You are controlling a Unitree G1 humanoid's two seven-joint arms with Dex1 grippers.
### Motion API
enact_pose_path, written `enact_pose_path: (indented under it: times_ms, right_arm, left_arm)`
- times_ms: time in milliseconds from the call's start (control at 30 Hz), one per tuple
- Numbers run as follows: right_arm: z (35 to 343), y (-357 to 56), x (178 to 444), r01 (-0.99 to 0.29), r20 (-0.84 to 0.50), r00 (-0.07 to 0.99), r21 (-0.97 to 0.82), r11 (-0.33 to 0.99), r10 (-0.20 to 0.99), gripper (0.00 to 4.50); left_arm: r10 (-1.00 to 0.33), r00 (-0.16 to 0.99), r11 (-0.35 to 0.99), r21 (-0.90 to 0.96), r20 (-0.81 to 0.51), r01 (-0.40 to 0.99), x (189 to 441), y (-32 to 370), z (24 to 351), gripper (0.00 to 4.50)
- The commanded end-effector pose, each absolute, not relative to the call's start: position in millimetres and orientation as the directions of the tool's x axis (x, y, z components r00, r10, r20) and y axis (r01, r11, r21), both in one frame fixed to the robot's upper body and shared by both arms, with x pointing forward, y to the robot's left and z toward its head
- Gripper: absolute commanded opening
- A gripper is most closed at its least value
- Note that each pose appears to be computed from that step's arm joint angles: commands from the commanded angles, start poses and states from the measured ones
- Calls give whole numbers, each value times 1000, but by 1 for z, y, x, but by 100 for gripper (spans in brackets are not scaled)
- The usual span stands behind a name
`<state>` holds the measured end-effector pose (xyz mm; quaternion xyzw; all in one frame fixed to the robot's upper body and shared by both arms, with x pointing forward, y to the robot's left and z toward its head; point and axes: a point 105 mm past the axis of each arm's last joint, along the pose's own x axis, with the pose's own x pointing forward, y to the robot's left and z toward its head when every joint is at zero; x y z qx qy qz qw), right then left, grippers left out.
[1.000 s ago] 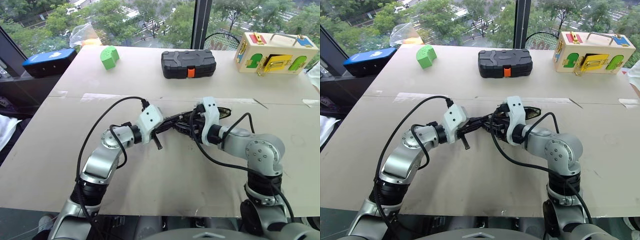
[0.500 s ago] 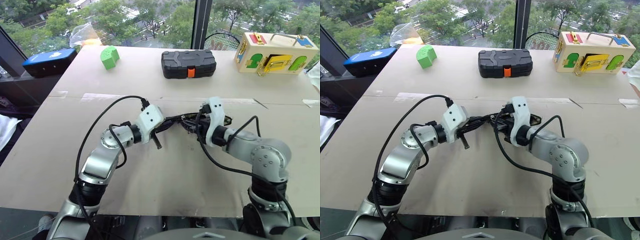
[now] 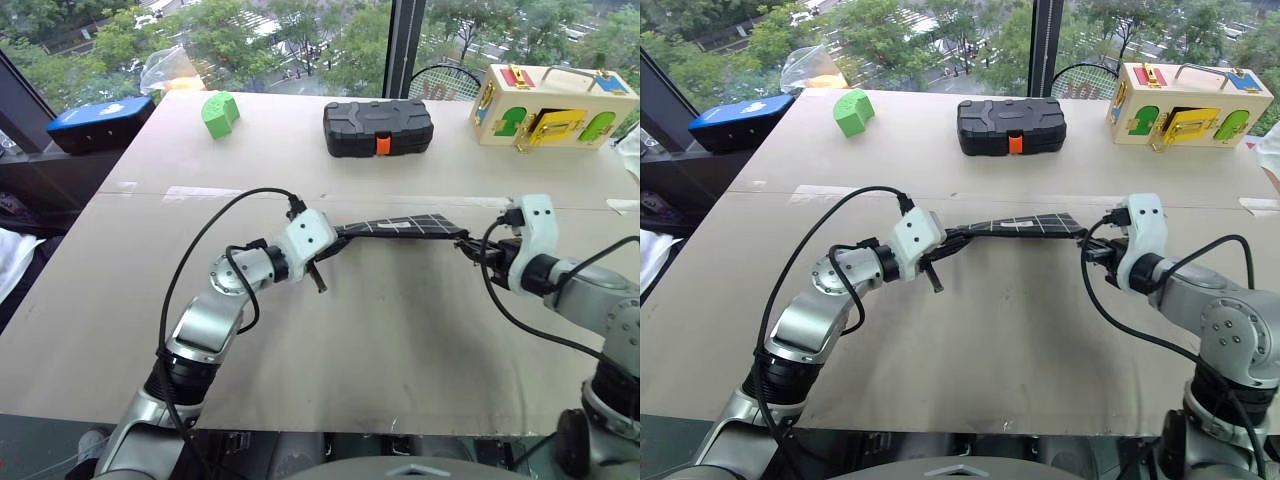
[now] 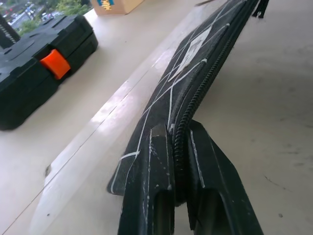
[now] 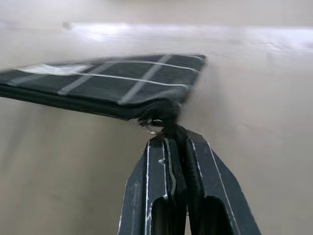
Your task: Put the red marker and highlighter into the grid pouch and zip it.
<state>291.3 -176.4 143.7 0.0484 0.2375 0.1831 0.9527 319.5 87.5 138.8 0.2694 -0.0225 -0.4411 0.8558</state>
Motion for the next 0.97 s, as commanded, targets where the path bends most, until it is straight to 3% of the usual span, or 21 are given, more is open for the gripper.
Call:
enact_pose_path:
  times_ms: [33,133,167,233,367,500,567,733,967]
  right_arm:
    - [163,-189,293,-326,-295,891,117,938,346,5]
    - [154,-191,292,-366,-320,889,-64,928,328,5]
    - [152,-191,290,-395,-322,882,-105,913,344,49]
    - [148,-192,282,-455,-335,861,-172,874,382,90]
    - [144,-213,257,-524,-352,835,-278,805,422,270]
    - [146,-239,215,-571,-315,816,-306,762,485,450]
    - [149,-251,191,-583,-309,811,-356,730,497,450]
    - [160,-263,155,-601,-304,799,-360,714,519,450]
    - [153,-267,151,-602,-294,797,-336,724,527,450]
  left_arm:
    - [-718,674,462,605,-173,648,328,102,147,0]
    - [-727,654,374,680,-208,631,327,95,138,0]
    - [-733,642,334,702,-227,629,326,94,134,0]
    - [-733,625,283,715,-269,640,324,98,124,80]
    - [-749,610,340,640,-258,689,314,122,126,239]
    - [-808,528,470,257,-260,845,278,163,122,435]
    - [-838,495,487,94,-229,868,257,180,130,435]
    - [-807,513,541,-16,-291,841,225,214,131,435]
    - [-791,521,566,-60,-319,822,212,223,122,435]
